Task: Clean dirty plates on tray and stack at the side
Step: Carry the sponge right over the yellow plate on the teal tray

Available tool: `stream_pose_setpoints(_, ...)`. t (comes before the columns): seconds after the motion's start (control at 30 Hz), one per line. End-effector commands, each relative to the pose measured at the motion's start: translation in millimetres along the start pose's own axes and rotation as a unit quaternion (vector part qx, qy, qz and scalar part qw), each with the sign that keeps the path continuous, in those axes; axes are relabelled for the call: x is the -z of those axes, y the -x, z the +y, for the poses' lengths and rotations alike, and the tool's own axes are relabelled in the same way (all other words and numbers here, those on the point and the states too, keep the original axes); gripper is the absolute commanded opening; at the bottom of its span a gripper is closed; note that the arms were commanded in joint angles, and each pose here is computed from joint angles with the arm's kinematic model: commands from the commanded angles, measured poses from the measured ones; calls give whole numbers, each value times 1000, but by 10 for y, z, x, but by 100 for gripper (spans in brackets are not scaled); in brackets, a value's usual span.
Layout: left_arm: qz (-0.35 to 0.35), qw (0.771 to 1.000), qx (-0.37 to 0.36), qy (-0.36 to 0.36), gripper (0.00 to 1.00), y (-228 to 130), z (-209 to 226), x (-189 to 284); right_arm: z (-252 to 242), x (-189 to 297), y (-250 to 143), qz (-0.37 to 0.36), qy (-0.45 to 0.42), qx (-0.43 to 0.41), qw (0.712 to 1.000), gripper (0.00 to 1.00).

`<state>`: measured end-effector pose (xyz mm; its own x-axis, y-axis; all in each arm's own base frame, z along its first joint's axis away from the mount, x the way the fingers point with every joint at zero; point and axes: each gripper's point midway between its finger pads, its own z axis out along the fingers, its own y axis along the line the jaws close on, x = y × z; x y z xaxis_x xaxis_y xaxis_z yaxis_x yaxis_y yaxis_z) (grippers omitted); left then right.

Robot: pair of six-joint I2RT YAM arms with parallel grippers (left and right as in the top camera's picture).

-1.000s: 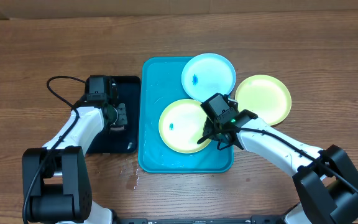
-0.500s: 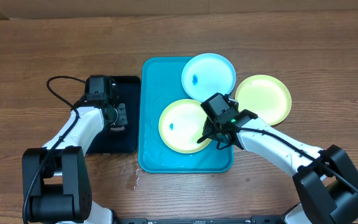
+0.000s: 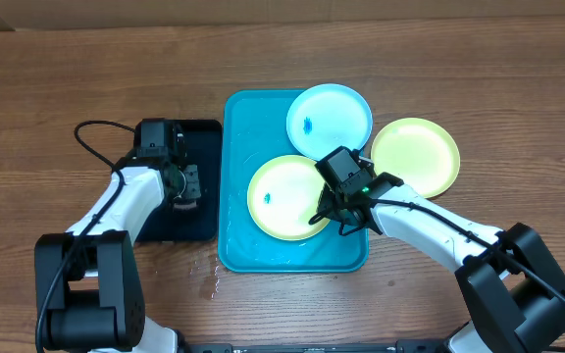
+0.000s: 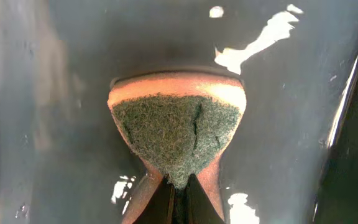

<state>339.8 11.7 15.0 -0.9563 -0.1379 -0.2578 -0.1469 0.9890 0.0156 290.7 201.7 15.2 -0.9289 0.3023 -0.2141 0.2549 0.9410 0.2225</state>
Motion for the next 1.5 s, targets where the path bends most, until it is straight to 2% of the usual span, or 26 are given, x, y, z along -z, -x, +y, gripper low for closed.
stream_pose_setpoints(0.0,-17,1000,4,5,4,127,33,174,36,-2,4,-1,3,0,1000,24)
stream_pose_setpoints(0.1,-35,999,13,-2,4,228,13,322,35,-20,0,0,2,0,1000,20)
stream_pose_setpoints(0.17,-48,999,13,-5,4,308,5,436,35,-20,1,0,3,0,1000,4)
stream_pose_setpoints(0.37,-85,996,15,-12,4,632,-14,1004,48,-19,11,-2,5,0,1000,4)
stream_pose_setpoints(0.43,-91,995,10,-43,4,724,-133,1207,65,-19,8,0,9,0,1000,4)
stream_pose_setpoints(0.57,-91,985,-44,-143,4,748,-599,1471,115,-17,-12,7,22,0,1000,4)
stream_pose_setpoints(0.67,-76,978,-70,-180,4,634,-871,1480,114,-17,-13,7,22,0,1000,4)
stream_pose_setpoints(1.07,-25,971,-115,-210,4,58,-1652,1223,112,-17,-13,7,21,0,1000,4)
stream_pose_setpoints(1.17,-23,972,-117,-202,4,-37,-1722,1133,112,-17,-13,7,21,0,1000,4)
stream_pose_setpoints(1.2,-25,973,-117,-197,4,-54,-1732,1103,112,-17,-13,7,21,0,1000,8)
stream_pose_setpoints(1.23,-26,974,-117,-194,4,-70,-1743,1080,112,-18,-13,7,21,0,1000,17)
stream_pose_setpoints(1.27,-26,973,-118,-194,4,-82,-1756,1068,114,-17,-12,7,22,0,1000,20)
stream_pose_setpoints(1.4,-26,974,-113,-195,5,-98,-1760,1035,127,-17,-1,5,24,0,1000,19)
stream_pose_setpoints(1.47,-27,974,-113,-195,4,-98,-1763,1025,137,-16,6,3,26,0,1000,16)
